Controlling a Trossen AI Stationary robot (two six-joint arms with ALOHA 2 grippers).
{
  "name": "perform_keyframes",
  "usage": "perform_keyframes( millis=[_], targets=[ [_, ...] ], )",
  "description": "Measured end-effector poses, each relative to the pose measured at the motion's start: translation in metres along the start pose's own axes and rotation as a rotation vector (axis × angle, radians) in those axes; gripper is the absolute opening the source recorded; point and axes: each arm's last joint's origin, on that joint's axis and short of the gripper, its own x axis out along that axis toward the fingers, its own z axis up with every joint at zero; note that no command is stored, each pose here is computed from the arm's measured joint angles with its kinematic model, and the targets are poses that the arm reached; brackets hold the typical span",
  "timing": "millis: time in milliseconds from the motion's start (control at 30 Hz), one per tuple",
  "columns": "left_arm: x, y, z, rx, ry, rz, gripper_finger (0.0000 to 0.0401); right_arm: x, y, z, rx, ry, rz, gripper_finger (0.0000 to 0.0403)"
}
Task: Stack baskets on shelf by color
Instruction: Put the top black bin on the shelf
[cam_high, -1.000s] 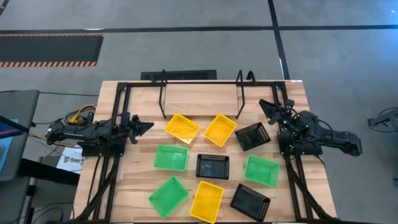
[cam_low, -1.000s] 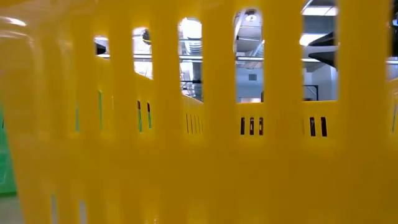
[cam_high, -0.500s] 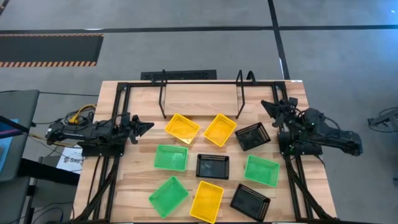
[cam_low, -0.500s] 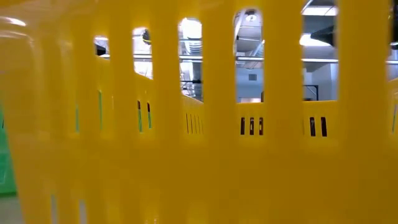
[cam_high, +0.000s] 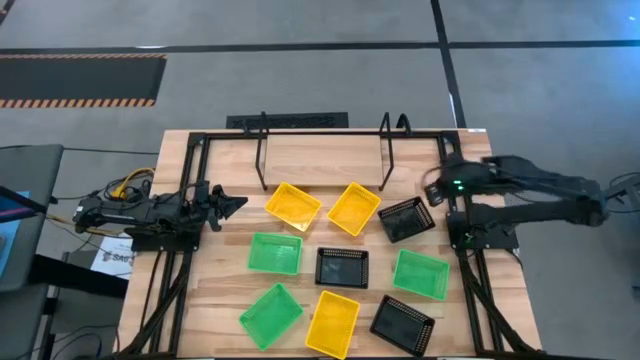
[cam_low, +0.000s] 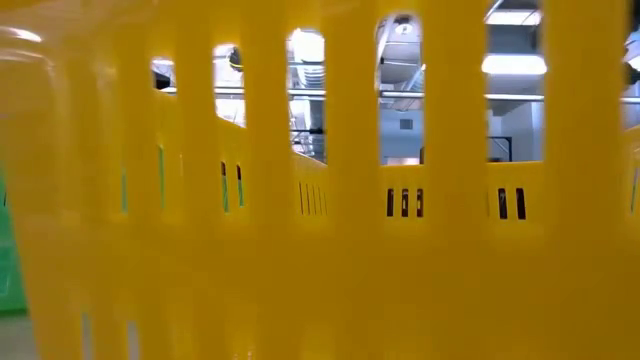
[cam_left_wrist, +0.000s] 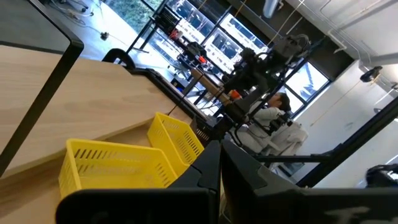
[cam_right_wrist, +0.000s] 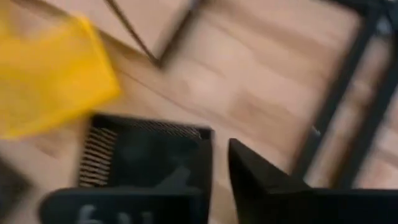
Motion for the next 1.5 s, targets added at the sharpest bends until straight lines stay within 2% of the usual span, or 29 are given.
perform_keyframes(
  millis=[167,267,333,533,867,967,1067,1133,1200,1267,1367,1400,1500],
  targets=[
    [0.0,0.0,0.0,0.0,0.0,0.0,0.0,0.026,0.019,0.007,-0.045,0.185,-0.134,0.0182],
    [0.0,0.0,0.0,0.0,0.0,0.0,0.0,0.04,0.029,0.009,-0.056,0.215,-0.154,0.023],
    [0.0,0.0,0.0,0.0,0.0,-0.001,0.0,0.047,0.032,0.008,-0.055,0.221,-0.154,0.0245],
    [0.0,0.0,0.0,0.0,0.002,-0.002,0.0,0.066,0.024,-0.009,0.015,0.246,-0.144,0.0242],
    [0.0,0.0,0.0,0.0,0.002,-0.002,0.0,0.097,0.013,-0.04,0.087,0.226,-0.041,0.024],
    [0.0,0.0,0.0,0.0,0.002,-0.002,0.0,0.108,0.009,-0.048,0.094,0.263,-0.044,0.024],
    [0.0,0.0,0.0,0.0,0.002,-0.002,0.0,0.119,0.008,-0.055,0.11,0.295,0.003,0.0239],
    [0.0,0.0,0.0,0.0,0.002,-0.001,0.0,0.123,0.009,-0.058,0.135,0.316,0.029,0.0232],
    [0.0,0.0,0.0,0.0,0.002,-0.001,0.0,0.123,0.009,-0.06,0.144,0.348,0.044,0.0206],
    [0.0,0.0,0.0,0.0,0.001,-0.001,0.0,0.123,0.009,-0.06,0.149,0.366,0.054,0.0155],
    [0.0,0.0,0.0,0.0,0.001,-0.001,0.0,0.123,0.009,-0.06,0.156,0.376,0.059,0.0041],
    [0.0,0.0,0.0,0.0,0.001,-0.001,0.0,0.122,0.009,-0.06,0.154,0.375,0.062,0.0023],
    [0.0,0.0,0.0,0.0,0.001,-0.001,0.0,0.114,0.016,-0.053,0.129,0.356,0.094,0.0011]
  ],
)
